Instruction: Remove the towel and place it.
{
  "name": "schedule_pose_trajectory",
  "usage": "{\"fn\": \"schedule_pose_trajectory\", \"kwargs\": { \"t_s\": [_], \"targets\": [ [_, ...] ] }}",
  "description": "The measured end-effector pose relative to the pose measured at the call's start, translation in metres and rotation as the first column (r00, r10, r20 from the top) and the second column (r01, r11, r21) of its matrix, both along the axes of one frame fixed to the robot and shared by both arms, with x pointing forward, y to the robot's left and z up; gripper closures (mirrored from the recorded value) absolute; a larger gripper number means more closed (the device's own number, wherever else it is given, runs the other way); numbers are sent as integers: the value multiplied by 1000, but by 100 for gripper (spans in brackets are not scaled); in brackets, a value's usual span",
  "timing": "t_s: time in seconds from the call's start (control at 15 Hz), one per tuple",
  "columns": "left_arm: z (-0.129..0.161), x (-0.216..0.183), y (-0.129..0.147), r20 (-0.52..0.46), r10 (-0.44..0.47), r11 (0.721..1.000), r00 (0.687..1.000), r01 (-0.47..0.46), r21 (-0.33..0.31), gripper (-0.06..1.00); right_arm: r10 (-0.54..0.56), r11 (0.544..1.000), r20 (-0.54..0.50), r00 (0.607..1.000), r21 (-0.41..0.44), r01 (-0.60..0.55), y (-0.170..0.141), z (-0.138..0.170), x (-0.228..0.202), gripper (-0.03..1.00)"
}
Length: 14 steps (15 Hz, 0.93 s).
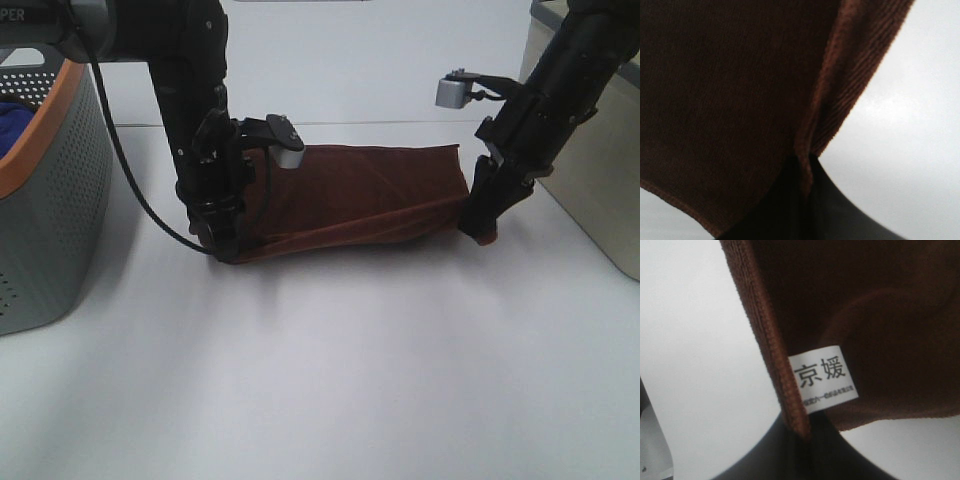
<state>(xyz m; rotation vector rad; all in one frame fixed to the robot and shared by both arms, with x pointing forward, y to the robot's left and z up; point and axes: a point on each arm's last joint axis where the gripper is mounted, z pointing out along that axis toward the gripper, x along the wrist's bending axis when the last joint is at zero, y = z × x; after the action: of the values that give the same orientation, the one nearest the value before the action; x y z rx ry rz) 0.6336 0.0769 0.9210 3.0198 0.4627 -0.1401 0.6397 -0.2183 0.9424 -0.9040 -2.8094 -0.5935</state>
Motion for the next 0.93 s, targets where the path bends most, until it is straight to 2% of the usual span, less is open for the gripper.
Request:
{"fn": "schedule_pose_trajectory", "kwargs": {
  "t_s": [0.33,0.53,0.73,0.8,0.87,0.93],
  "targets": [
    [-7,-7,-1,-49,13,1000,999,-14,-23,94,-1,1000,-145,989,-22,-2,-3,-33,-29,97],
    [-18,-15,1,-97,18,1000,995,-20,-15,94,-2,1000,-160,987,-26,-2,-4,-36,-32,97],
    [-25,-21,4,-130,1,1000,992,-2,-6,90,-57,998,-182,982,-30,52,-3,-36,-32,97],
    [-26,-21,4,-130,1,1000,991,-1,-5,86,-95,995,-197,976,-37,89,-3,-36,-32,94],
    [-26,-22,5,-132,0,1000,991,0,-2,78,-140,990,-214,967,-49,132,-4,-36,-32,85],
    [-26,-22,5,-132,0,1000,991,0,-2,68,-208,978,-240,948,-65,198,-4,-36,-32,70]
  ]
}}
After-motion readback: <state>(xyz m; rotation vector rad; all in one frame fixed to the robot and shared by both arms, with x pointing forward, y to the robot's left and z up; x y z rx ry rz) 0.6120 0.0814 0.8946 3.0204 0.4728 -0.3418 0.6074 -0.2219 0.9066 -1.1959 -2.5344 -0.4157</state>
